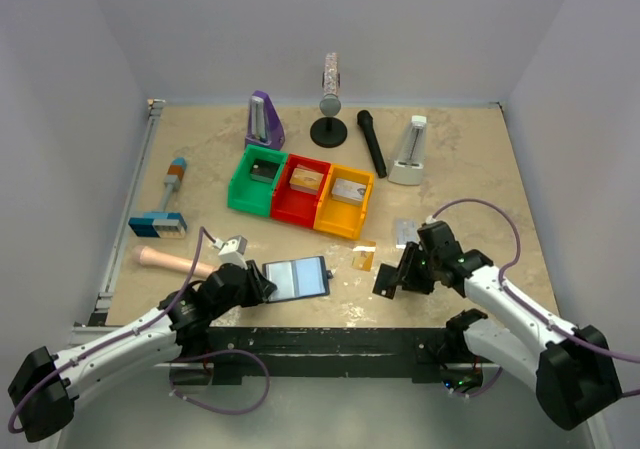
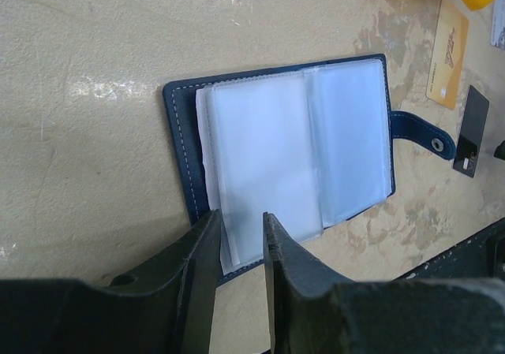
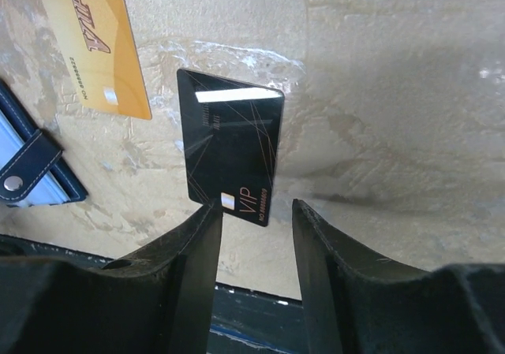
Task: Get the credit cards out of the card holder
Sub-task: Place the credit card at the center of the board, then reset both arms
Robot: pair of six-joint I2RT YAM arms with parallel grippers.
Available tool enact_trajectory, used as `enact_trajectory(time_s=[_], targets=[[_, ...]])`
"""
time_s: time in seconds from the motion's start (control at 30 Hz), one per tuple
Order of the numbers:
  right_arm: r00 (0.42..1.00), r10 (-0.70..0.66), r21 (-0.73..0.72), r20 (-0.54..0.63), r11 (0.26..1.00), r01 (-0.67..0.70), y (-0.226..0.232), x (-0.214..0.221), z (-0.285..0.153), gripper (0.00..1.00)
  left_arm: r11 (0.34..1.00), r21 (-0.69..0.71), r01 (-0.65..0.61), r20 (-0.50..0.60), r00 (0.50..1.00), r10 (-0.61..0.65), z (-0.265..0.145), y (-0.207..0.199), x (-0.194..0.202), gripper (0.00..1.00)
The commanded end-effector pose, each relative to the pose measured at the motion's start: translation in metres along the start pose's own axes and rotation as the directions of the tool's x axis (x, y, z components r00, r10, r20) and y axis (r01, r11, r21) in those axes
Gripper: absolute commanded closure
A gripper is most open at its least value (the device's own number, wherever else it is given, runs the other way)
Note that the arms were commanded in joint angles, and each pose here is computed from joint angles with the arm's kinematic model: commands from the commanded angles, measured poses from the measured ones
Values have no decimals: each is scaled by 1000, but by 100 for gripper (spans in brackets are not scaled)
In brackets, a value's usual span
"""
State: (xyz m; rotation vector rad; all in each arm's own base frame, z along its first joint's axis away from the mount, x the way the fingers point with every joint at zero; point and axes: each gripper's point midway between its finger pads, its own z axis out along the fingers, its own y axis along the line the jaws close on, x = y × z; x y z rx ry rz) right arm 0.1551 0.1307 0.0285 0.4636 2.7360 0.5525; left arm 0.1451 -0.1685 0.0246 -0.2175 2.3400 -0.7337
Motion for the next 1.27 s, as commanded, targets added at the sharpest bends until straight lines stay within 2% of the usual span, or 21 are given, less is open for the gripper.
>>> enact_trajectory(time_s=[0.0,0.17,0.27,0.33,0.43,0.57,0.67,0.73,0.83,0.87,0.9,1.0,1.23], targets=[[998,-27,28,61,999,25,-4,-9,-18,54,1000,16,-6,34,999,5,-4,-10,-13,67],[984,-70,-22,161,997,75,9,-25,-45,52,1000,10,-21,48,999,21,-8,-13,-20,64],[954,-142,-66,263,984,165,24,-36,-72,50,999,-16,-37,71,997,38,-17,-18,-33,55],[910,-220,-40,352,968,249,31,-45,-93,49,998,-41,-50,93,994,54,-25,-20,-44,48],[840,-366,28,400,921,388,45,-50,-116,44,995,-74,-68,112,991,76,-34,-22,-57,40],[682,-595,235,425,800,552,66,-60,-139,40,993,-81,-83,135,986,94,-46,-29,-70,22],[614,-671,338,416,740,581,77,-65,-140,40,992,-89,-87,147,984,100,-54,-32,-77,21],[583,-678,314,447,729,608,86,-63,-133,39,990,-112,-81,160,982,99,-60,-32,-84,20],[559,-626,186,544,740,647,105,-57,-125,32,986,-162,-45,191,979,76,-73,-30,-97,19],[553,-608,141,570,735,663,110,-53,-121,25,983,-180,-31,202,977,68,-75,-28,-100,19],[552,-584,117,596,743,659,110,-53,-120,1,981,-194,-10,210,976,52,-78,-26,-102,19],[545,-523,83,656,767,636,113,-57,-122,1,974,-226,17,223,974,34,-82,-21,-105,19],[553,-582,84,596,730,678,115,-47,-116,1,973,-231,7,208,977,42,-81,-22,-104,19]])
